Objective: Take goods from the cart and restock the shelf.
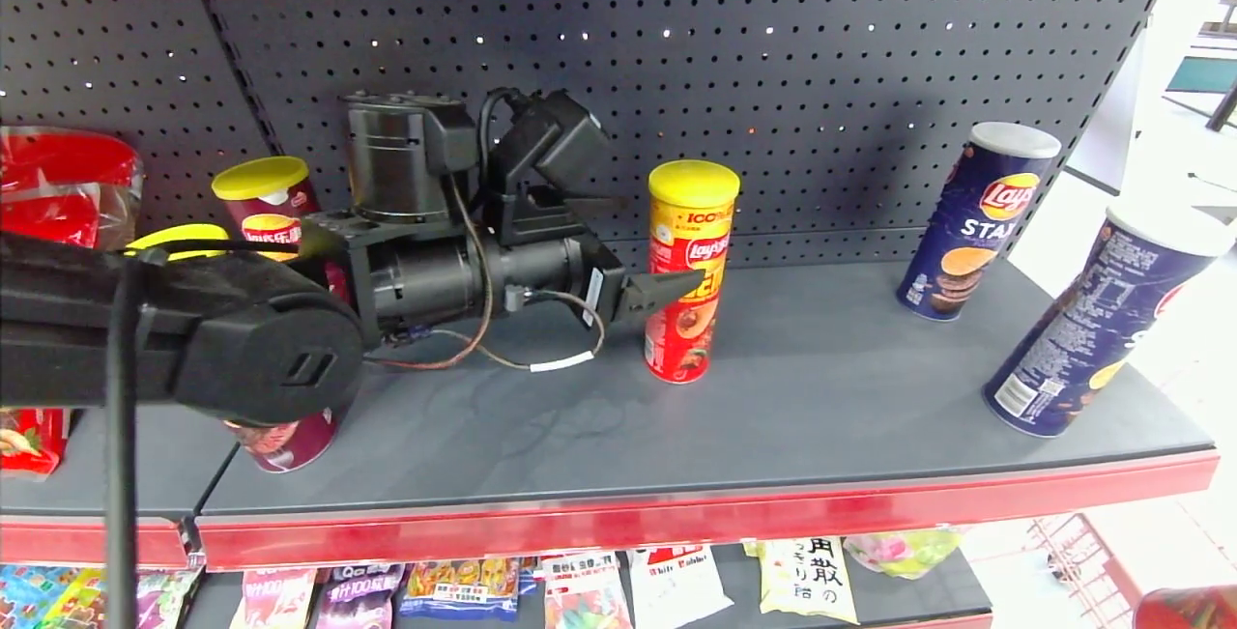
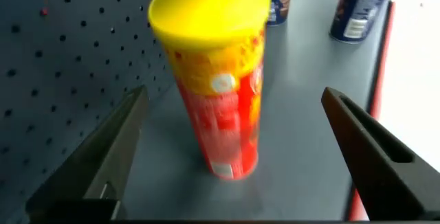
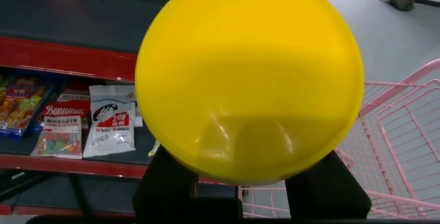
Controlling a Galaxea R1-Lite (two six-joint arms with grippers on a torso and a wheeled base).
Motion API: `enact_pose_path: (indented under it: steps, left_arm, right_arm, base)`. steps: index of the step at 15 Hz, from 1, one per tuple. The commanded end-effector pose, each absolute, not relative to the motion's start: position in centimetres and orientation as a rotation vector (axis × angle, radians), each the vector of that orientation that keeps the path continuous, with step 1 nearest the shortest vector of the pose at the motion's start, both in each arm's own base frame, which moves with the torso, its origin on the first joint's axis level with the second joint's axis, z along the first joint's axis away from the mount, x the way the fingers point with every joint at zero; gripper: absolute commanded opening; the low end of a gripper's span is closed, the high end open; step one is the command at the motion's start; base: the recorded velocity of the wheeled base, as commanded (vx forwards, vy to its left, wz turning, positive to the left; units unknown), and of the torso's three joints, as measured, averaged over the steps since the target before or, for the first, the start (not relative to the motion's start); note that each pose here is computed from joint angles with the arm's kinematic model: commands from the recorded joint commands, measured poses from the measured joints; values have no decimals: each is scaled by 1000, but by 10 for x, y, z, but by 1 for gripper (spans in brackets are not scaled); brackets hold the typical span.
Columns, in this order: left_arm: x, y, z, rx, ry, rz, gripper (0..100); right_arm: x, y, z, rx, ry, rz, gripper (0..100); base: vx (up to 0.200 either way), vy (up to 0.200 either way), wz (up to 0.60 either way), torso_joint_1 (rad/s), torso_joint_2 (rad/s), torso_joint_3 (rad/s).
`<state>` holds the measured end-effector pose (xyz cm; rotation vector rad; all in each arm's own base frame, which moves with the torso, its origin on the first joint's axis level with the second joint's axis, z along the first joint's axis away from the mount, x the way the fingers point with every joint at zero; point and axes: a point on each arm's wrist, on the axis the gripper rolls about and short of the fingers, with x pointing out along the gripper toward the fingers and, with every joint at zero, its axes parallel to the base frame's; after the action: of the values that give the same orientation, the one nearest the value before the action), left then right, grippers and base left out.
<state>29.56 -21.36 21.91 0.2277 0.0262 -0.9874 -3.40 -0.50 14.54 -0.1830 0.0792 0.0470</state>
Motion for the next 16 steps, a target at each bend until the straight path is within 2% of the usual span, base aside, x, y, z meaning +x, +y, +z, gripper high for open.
enact_pose_path:
  steps: [1, 16]
  left_arm:
    - [307, -222, 209, 229, 44, -988, 100]
    - [340, -244, 210, 227, -3, -901, 100]
  right_arm:
    - [-34, -5, 145, -184, 82, 47, 0]
    - [-34, -5, 143, -183, 88, 43, 0]
  base:
    - [0, 0, 0, 0, 0, 0]
    - [0, 0, 0, 0, 0, 0]
